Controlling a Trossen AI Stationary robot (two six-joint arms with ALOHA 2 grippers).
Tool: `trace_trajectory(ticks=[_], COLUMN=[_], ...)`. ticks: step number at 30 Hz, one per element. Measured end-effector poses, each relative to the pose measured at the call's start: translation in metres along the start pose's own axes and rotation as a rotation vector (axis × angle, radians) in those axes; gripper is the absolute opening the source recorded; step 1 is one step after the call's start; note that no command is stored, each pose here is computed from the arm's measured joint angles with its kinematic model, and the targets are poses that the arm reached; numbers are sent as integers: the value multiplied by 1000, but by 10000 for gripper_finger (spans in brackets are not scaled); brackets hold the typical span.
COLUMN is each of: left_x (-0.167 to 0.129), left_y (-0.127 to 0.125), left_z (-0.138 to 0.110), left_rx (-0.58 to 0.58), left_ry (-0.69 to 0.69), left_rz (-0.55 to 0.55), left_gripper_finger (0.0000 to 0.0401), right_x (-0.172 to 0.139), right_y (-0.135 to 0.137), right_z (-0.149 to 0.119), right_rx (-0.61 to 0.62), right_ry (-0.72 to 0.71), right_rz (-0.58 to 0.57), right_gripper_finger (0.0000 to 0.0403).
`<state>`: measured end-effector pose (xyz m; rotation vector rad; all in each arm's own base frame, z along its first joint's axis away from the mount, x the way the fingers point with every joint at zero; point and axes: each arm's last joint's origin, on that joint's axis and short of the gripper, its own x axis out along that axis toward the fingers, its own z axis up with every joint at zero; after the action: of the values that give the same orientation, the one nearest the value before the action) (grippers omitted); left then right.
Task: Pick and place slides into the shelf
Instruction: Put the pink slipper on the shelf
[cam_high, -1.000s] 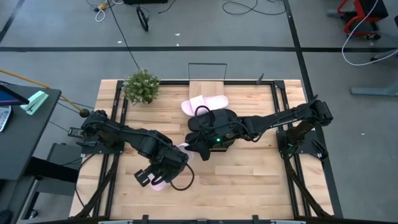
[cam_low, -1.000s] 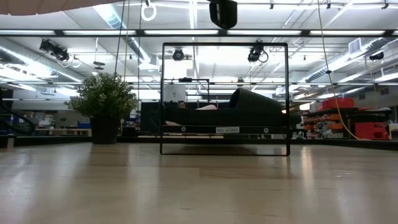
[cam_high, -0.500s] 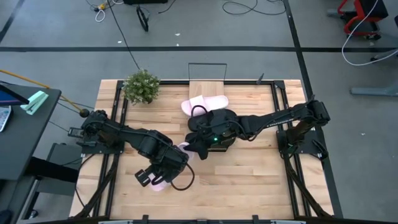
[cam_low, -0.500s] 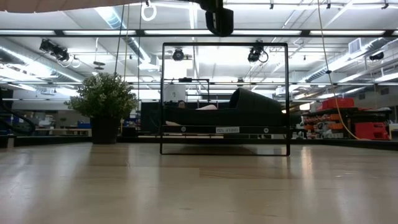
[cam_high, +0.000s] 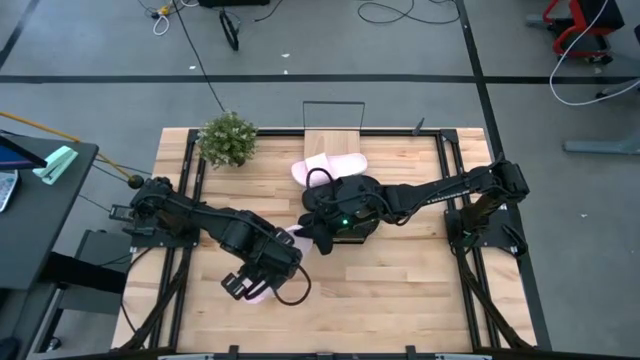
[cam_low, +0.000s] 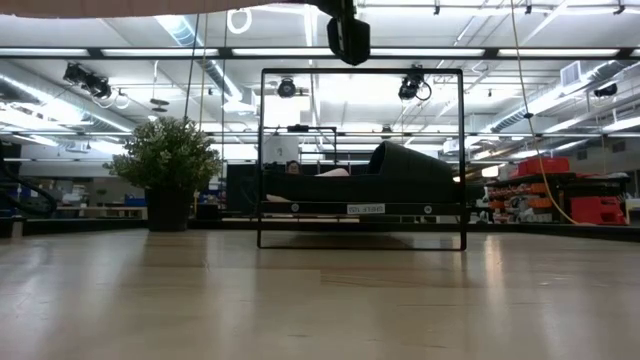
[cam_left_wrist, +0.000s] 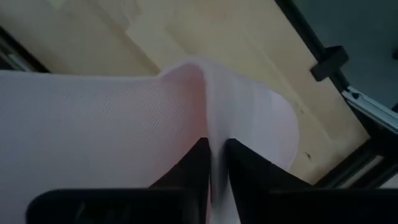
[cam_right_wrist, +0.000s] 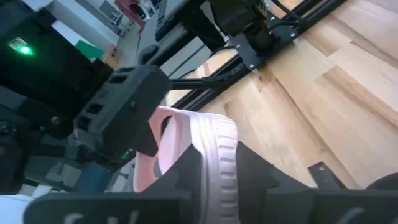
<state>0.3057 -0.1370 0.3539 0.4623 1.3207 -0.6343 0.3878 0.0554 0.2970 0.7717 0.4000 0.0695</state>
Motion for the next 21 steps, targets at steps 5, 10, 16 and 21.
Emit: trace_trajectory(ticks=[5,10,16,21], left_x=[-2,-11,-33,-60], left_y=[1,3,3,5], left_z=[-5,-12,-27,-47], left_rx=[-64,-136,-218,-388], left_ry=[53,74,32,-43], left_rz=[63,182,331,499], left_gripper_finger=[87,114,140,152], right_x=[0,-1,-9,-31], right_y=[-3,-7,-12,-18], right_z=[-2,-3,10,38], right_rx=[4,24,28,27], right_ry=[23,66,-22,-146], right_rz=[-23,-43,-97,-144], right_gripper_finger=[64,64,63,62])
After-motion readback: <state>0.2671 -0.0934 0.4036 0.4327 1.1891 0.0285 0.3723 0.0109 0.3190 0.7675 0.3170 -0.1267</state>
